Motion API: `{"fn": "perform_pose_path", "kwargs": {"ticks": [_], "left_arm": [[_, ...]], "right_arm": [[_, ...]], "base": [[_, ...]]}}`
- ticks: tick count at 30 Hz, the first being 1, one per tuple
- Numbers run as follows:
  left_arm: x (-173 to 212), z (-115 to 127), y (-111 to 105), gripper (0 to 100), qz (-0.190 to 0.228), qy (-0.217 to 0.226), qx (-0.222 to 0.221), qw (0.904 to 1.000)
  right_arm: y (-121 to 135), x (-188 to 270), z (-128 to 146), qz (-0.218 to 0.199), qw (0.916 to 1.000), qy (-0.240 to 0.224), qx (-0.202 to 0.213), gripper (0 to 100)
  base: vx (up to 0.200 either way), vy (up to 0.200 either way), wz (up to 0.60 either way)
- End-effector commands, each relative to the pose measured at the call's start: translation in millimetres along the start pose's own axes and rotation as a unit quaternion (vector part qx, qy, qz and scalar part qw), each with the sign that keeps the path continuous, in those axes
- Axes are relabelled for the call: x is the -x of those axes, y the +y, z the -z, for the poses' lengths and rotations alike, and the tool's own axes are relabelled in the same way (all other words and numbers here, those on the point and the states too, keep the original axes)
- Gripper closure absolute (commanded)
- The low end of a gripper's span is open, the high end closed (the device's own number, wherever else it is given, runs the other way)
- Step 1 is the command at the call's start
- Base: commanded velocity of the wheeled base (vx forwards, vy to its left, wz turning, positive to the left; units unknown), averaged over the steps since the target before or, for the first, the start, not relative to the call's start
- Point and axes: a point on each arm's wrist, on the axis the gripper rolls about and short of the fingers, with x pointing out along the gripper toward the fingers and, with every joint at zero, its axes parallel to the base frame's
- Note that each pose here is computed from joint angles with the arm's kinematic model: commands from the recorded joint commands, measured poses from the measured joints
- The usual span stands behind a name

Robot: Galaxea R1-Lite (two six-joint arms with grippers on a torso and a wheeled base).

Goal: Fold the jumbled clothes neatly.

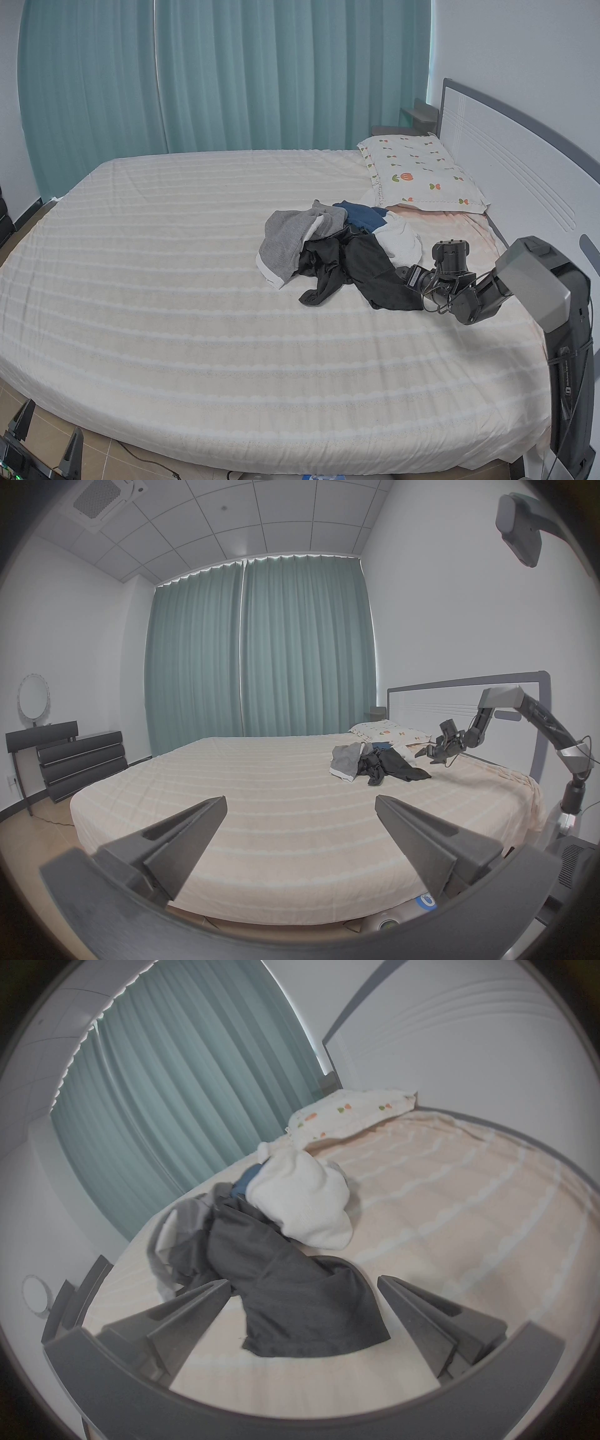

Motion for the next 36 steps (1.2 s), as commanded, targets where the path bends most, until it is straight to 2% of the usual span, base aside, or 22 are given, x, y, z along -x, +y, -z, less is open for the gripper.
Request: {"fn": "perform_pose_path", "kwargs": {"ticks": [1,6,11,20,21,26,31,36], "left_arm": [[-1,5,0,0,-0.001,0.004,0.0,1.0],[-1,4,0,0,0.001,0.003,-0.001,1.0],[-1,5,0,0,0.0,0.004,0.0,1.0],[-1,5,0,0,0.001,0.003,-0.001,1.0],[0,4,0,0,0.001,0.003,-0.001,1.0],[-1,5,0,0,0.001,0.005,0.001,1.0],[-1,4,0,0,0.0,0.005,0.006,1.0],[-1,5,0,0,-0.004,0.007,0.008,0.9999]], "right_arm": [[-30,-41,32,0.037,0.999,0.024,-0.01,0],[-31,-48,30,0.037,0.9991,0.019,-0.012,0],[-26,-55,40,0.029,0.9993,0.023,-0.009,0],[-3,-56,47,-0.001,0.9997,0.025,0.001,0],[-2,-56,49,-0.001,0.9996,0.027,0.002,100],[2,-54,47,-0.006,0.9998,0.018,0.002,100],[9,-40,30,-0.023,0.9996,-0.015,-0.005,100],[8,-10,26,-0.055,0.9984,-0.007,-0.006,100]], "base": [[0.0,0.0,0.0],[0.0,0.0,0.0],[0.0,0.0,0.0],[0.0,0.0,0.0],[0.0,0.0,0.0],[0.0,0.0,0.0],[0.0,0.0,0.0],[0.0,0.0,0.0]]}}
